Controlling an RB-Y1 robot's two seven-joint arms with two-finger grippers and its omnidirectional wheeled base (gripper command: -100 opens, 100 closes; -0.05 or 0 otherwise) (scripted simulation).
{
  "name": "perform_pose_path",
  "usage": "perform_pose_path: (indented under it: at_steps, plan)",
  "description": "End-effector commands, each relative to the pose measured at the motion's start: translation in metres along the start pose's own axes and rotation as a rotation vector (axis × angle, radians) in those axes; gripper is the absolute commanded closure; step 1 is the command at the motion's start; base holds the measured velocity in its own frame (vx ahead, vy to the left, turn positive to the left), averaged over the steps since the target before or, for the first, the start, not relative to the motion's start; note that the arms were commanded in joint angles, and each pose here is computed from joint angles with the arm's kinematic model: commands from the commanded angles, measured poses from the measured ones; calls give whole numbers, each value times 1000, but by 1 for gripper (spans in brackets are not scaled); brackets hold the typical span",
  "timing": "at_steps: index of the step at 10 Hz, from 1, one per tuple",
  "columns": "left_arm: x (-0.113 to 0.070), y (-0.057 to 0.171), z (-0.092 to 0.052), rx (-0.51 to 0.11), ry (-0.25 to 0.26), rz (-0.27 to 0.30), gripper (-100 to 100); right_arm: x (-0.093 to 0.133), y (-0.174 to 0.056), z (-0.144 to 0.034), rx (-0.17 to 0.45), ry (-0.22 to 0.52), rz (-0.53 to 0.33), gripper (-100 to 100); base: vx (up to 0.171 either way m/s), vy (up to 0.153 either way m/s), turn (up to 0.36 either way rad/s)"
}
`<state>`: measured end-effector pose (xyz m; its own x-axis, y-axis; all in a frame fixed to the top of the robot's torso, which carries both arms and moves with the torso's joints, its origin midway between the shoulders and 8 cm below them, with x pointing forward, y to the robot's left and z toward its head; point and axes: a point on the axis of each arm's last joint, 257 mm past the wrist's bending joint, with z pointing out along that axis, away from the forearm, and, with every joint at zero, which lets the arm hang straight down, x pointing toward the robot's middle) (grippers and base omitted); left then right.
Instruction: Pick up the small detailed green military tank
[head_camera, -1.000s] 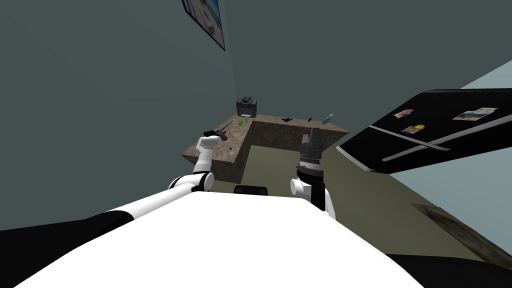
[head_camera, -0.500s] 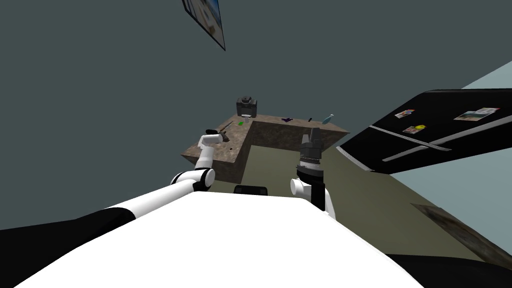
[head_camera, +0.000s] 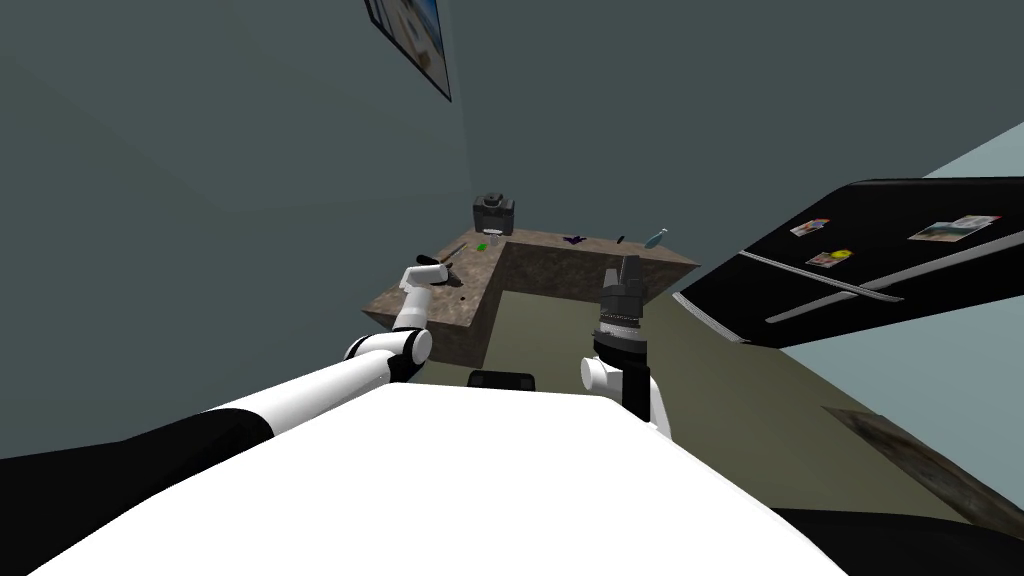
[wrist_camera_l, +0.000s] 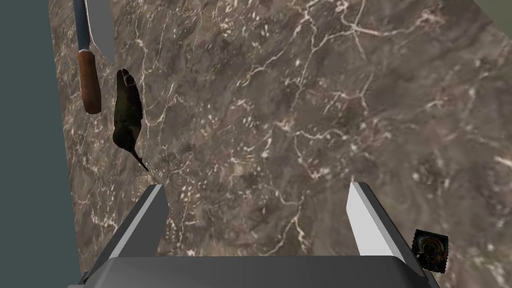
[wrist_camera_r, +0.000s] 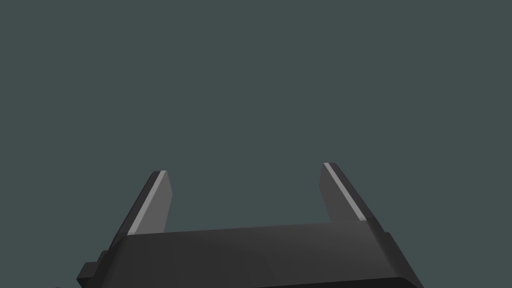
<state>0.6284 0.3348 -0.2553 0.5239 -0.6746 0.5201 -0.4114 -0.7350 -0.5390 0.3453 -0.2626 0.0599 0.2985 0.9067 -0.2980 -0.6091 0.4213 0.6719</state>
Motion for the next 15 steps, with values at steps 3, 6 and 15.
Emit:
perform_pose_path:
  at_steps: [3,6,15]
  plan:
    - [-7,25,3,-105,-60,-26,-100,0,0,0,0,0,0,0,8,13,-5]
    - [-10,47,4,-195,-108,-51,-100,0,0,0,0,0,0,0,10,13,-6]
    - [-34,110,-9,-435,-267,-85,-100,0,0,0,0,0,0,0,6,15,-7]
